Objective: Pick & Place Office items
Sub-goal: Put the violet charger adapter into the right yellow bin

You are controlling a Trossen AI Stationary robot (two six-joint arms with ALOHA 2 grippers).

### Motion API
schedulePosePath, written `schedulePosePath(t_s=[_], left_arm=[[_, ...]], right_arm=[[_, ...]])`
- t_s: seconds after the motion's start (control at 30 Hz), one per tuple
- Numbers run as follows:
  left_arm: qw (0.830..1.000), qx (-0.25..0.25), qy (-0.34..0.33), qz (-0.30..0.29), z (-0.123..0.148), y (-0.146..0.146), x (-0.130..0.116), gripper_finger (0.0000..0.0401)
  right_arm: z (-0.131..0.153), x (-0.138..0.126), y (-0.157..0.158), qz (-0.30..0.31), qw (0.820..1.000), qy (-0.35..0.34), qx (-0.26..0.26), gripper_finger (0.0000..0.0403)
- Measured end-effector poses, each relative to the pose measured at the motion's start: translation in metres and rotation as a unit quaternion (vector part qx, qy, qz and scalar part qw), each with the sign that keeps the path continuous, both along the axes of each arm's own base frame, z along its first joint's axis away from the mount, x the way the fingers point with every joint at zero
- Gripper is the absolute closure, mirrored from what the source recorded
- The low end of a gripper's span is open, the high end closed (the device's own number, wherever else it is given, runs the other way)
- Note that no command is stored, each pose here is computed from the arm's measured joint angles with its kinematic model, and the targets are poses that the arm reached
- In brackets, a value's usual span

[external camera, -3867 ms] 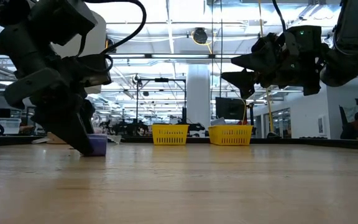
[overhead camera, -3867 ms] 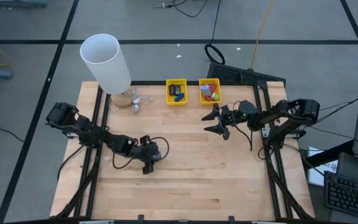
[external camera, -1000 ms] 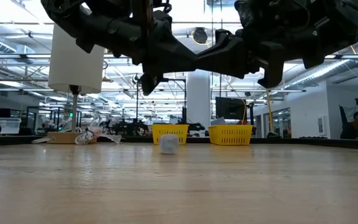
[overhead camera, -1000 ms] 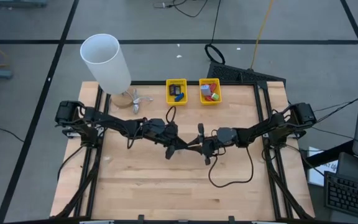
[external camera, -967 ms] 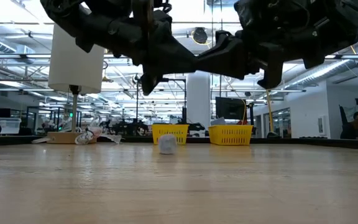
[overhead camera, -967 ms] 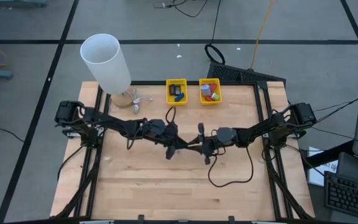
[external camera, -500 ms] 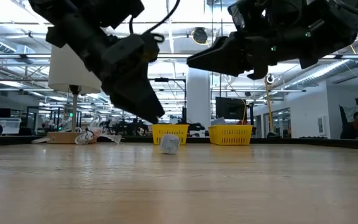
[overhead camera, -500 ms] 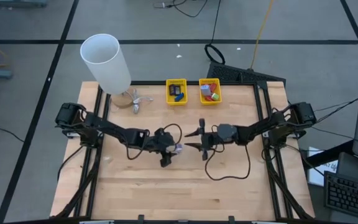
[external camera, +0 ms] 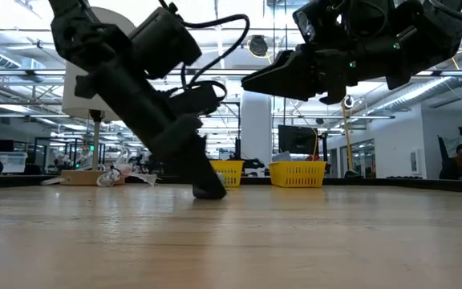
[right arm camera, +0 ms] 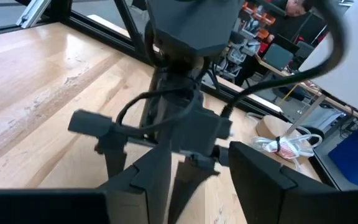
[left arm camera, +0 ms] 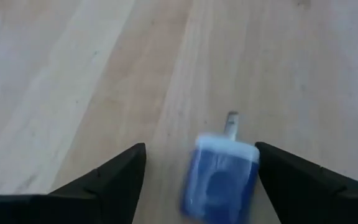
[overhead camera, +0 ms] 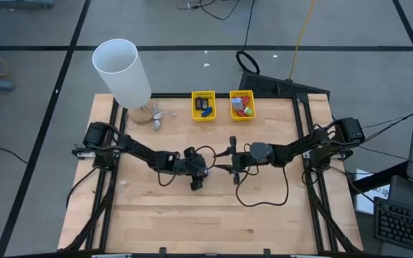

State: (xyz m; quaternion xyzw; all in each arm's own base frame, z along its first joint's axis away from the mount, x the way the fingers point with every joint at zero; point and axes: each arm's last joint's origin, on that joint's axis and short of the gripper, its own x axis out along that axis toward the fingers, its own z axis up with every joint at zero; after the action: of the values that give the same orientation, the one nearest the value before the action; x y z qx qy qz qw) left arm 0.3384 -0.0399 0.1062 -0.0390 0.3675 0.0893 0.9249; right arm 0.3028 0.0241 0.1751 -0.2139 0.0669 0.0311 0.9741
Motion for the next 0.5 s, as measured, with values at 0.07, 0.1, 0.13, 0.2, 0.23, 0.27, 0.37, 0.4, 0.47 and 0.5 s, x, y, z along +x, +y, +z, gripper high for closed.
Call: schedulePosePath(t_s=[0.07,0.1,0.13,0.2,0.23,0.27,0.37,0.4,0.47,0.5], left_arm=[[1.000,0.005,0.003,-0.005,-0.0022,0.0016,0.0010,0.0108],[1.000,0.007,0.005,-0.004,-0.0041,0.0022,0.0014,0.0110],[1.000,0.006,0.004,-0.003,-0.0051,0.0025,0.0019,0.0113],[1.000,0.004,0.004,-0.004,-0.0053,0.0033,0.0020,0.0121],[1.000,0.004,0.004,-0.003,-0.0053,0.0034,0.0021,0.0125],[1.000,0.004,0.003,-0.004,-0.0054,0.0032,0.0022,0.0130],[1.000,-0.001,0.006,-0.009,-0.0042,0.0030,0.0015,0.0148],[1.000,-0.005,0.008,-0.014,-0.0044,0.0030,0.0013,0.0154],[0.999,-0.013,0.015,-0.027,-0.0029,0.0026,-0.0001,0.0166],[0.999,-0.018,0.020,-0.032,-0.0027,0.0027,-0.0009,0.0171]], right_arm=[[0.0001,0.0000,0.0000,0.000,1.000,0.000,0.000,0.0252],[0.0001,0.0000,0.0000,0.000,1.000,0.000,0.000,0.0252],[0.0000,0.0000,0.0000,0.000,1.000,0.000,0.000,0.0253],[0.0000,0.0000,0.0000,0.000,1.000,0.000,0.000,0.0255],[0.0000,0.0000,0.0000,0.000,1.000,0.000,-0.001,0.0256],[0.0000,0.0000,0.0000,0.000,1.000,0.000,-0.001,0.0256],[0.0000,0.0000,0.0000,0.000,1.000,0.000,0.000,0.0255],[0.0000,0.0000,0.0000,0.000,1.000,0.000,0.000,0.0254],[0.0000,0.0000,0.0000,0.000,1.000,0.000,0.000,0.0253],[-0.0001,0.0000,0.0000,0.000,1.000,0.000,0.000,0.0253]])
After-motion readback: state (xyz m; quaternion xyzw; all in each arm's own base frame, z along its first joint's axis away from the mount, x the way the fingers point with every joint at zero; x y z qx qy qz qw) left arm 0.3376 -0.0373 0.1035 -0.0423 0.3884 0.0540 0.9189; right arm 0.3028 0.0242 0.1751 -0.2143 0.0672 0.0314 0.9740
